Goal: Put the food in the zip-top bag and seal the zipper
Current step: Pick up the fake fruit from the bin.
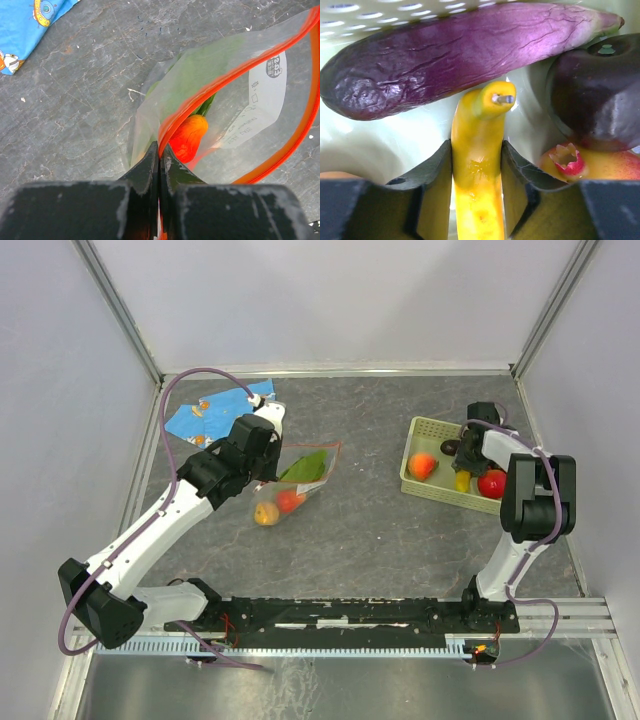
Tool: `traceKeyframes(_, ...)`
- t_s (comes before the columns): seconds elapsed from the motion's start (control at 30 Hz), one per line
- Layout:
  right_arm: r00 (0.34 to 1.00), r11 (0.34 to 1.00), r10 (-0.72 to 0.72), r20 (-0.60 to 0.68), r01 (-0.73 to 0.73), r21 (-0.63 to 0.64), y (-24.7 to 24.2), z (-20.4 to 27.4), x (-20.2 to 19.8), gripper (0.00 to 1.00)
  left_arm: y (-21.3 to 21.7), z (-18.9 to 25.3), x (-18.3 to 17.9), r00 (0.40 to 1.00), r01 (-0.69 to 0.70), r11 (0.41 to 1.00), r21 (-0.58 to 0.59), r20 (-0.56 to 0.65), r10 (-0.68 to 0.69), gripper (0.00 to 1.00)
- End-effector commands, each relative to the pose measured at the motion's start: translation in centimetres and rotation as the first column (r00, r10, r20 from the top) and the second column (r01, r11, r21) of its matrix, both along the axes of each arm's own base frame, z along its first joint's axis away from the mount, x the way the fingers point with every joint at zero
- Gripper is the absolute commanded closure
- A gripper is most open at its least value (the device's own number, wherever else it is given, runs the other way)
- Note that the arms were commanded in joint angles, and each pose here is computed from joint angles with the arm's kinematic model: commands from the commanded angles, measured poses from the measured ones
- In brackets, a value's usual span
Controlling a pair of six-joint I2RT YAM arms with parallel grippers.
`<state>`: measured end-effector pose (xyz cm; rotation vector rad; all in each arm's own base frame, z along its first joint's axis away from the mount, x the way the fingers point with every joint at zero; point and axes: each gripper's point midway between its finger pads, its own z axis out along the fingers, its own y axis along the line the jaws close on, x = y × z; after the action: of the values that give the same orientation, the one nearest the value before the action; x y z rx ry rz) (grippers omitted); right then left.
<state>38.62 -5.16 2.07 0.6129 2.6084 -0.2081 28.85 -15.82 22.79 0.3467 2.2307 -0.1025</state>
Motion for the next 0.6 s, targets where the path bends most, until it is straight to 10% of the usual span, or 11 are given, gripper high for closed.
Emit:
traceKeyframes(0.0, 0.997, 1.0, 0.001, 0.073, -0.001, -0.002, -0.2, 2.4, 0.9, 0.64, -0.3, 1.3, 0.6, 0.998, 0.033, 0.999, -0.017, 0.055, -0.032, 0.97)
traceKeyframes(0.57, 0.873, 0.949, 0.282, 0.399, -0.315, 0.018, 6.3, 14.5, 0.7, 0.83, -0.3, 1.4, 0.7, 0.997, 0.046, 0.999, -0.025, 0.059, -0.044, 0.97)
